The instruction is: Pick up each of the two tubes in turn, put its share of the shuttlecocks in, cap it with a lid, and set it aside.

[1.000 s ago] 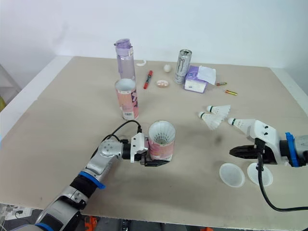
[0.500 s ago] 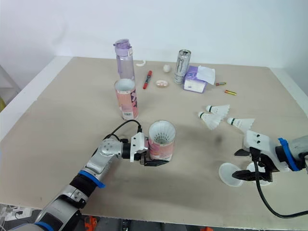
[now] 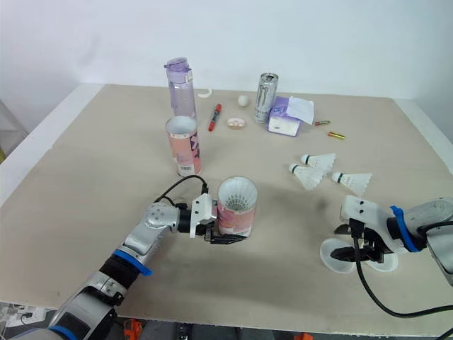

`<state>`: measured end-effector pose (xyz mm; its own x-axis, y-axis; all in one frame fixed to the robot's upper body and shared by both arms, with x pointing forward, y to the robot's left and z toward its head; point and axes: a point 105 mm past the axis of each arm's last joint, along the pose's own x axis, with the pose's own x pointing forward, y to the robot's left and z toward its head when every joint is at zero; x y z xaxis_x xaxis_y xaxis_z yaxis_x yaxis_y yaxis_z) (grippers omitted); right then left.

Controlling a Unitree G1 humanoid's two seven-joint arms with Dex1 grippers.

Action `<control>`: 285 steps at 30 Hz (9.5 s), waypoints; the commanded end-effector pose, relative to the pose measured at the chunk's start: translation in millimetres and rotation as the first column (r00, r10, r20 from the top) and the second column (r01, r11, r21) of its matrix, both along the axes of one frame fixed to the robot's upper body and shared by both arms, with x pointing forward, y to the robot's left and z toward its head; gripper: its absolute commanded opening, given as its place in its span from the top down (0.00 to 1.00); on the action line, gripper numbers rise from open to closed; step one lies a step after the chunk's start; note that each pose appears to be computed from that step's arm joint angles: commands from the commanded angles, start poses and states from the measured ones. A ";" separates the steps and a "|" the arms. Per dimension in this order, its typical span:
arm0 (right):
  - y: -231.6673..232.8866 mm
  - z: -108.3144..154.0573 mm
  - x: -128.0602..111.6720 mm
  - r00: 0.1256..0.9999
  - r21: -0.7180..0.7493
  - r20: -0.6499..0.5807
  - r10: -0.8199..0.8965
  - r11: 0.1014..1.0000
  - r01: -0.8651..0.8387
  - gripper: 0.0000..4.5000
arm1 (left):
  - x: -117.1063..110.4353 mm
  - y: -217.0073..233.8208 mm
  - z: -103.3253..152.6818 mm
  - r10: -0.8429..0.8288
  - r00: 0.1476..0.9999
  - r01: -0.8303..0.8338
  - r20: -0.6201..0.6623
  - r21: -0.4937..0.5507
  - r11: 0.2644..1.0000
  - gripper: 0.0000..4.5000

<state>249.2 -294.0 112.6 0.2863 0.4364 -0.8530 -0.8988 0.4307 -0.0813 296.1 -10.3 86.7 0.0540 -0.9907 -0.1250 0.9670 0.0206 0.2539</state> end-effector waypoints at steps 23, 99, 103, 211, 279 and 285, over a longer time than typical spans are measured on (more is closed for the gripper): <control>85.7 134.8 19.4 0.785 0.067 0.475 0.397 0.873 -0.482 0.99 | 6.0 11.7 -19.7 0.050 0.996 -0.045 -0.068 0.076 0.996 0.26; 200.1 153.2 39.4 0.476 -0.038 0.454 0.753 0.550 -0.835 0.99 | 10.8 15.8 -27.5 0.108 0.990 -0.099 -0.087 0.092 0.991 0.26; 199.2 148.9 40.0 0.468 -0.050 0.445 0.763 0.543 -0.838 0.99 | 10.6 15.7 -27.8 0.111 0.990 -0.103 -0.089 0.091 0.991 0.26; 110.6 10.5 16.9 0.927 0.619 0.373 0.038 0.735 -0.279 0.07 | 9.6 18.1 15.3 0.065 0.998 -0.065 0.005 -0.056 0.996 0.00; 231.9 -7.5 43.6 0.860 0.679 0.492 0.137 0.558 -0.477 0.22 | -27.0 102.4 42.9 0.106 0.994 -0.106 -0.012 -0.039 0.994 0.00; 230.7 -5.5 43.4 0.854 0.671 0.504 0.131 0.564 -0.482 0.22 | -28.0 101.8 42.4 0.100 0.995 -0.100 -0.015 -0.045 0.994 0.00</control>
